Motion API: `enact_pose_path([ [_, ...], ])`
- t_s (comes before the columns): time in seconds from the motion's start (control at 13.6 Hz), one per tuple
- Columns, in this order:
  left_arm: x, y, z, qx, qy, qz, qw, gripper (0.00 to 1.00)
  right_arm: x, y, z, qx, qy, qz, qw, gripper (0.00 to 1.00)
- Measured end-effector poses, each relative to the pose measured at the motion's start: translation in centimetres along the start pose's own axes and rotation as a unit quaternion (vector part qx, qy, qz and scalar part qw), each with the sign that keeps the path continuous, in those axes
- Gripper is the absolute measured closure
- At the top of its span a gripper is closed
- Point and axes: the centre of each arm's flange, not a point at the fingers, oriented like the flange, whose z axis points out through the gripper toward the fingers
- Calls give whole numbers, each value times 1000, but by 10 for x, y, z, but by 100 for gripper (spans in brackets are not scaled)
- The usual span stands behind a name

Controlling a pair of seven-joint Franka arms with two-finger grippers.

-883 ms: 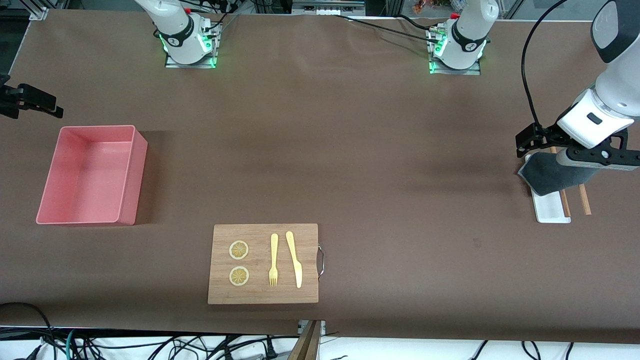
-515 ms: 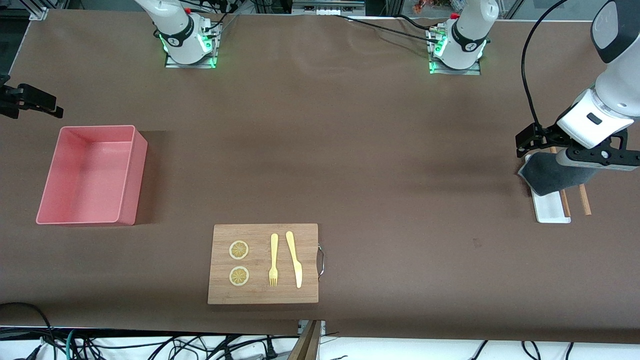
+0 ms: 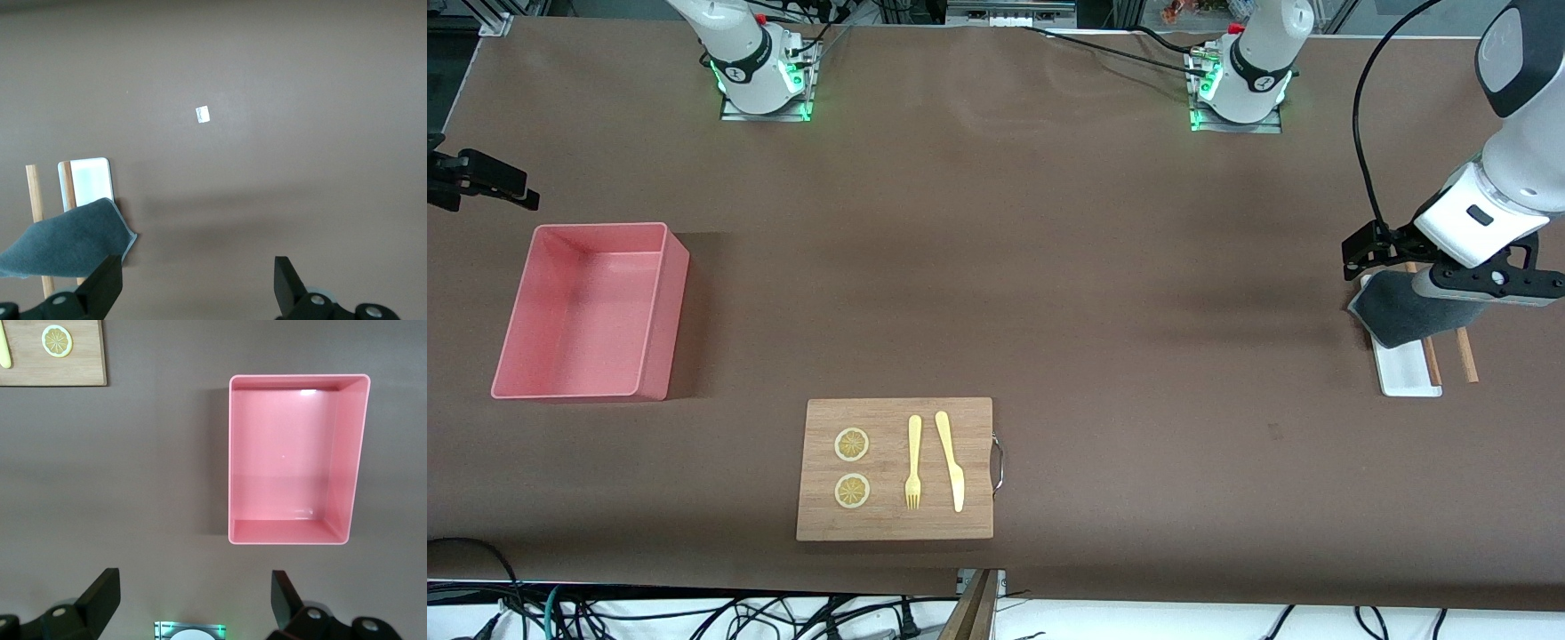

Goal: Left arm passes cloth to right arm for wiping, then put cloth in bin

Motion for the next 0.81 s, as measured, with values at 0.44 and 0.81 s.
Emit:
enact_pose_path([
  [0.44, 1, 0, 13, -1, -22, 1, 1000, 0, 0, 0, 0, 0, 1, 0, 1000, 0],
  [0.81, 4, 0, 13, -1, -21, 0, 1000, 0, 0, 0, 0, 0, 1, 0, 1000, 0],
])
